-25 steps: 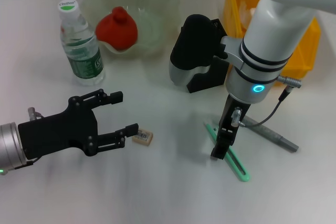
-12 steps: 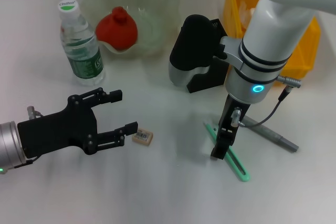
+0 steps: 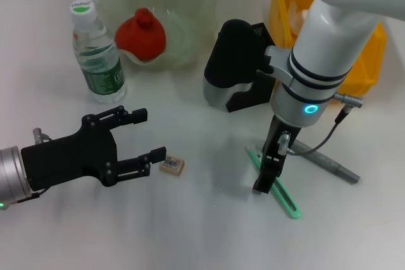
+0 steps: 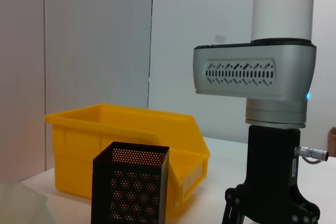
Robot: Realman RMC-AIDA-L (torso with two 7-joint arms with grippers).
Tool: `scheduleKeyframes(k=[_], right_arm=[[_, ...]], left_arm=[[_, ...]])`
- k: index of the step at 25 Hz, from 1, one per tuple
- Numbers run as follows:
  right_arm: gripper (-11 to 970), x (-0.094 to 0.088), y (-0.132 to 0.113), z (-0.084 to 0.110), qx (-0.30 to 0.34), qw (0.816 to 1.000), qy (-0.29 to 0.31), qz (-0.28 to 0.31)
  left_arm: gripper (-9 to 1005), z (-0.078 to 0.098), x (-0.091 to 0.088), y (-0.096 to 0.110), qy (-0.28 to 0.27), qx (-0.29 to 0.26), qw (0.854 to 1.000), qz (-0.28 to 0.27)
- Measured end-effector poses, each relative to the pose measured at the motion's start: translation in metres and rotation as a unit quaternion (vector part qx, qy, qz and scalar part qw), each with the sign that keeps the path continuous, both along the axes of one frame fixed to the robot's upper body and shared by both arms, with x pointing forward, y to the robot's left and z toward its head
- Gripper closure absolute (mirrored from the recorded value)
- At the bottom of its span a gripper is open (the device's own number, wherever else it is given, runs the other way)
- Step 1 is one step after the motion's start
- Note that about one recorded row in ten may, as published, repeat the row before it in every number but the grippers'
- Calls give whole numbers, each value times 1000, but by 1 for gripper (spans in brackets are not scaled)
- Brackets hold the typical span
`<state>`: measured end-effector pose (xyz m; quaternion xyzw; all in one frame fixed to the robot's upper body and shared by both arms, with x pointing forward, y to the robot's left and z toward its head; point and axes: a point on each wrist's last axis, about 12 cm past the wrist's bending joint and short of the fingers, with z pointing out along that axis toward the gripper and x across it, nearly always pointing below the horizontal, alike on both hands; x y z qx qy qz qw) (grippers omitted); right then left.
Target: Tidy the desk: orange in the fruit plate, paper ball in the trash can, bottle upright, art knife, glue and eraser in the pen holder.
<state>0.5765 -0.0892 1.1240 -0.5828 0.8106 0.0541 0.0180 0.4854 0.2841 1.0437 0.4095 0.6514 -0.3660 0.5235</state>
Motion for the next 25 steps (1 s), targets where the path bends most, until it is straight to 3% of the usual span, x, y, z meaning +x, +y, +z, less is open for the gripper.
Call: scheduleKeyframes(k=[25], right_arm=[[213,-3,2,0,-7,1000,-7,12]], left_arm=[[212,0,0,0,0,0,1000,0]])
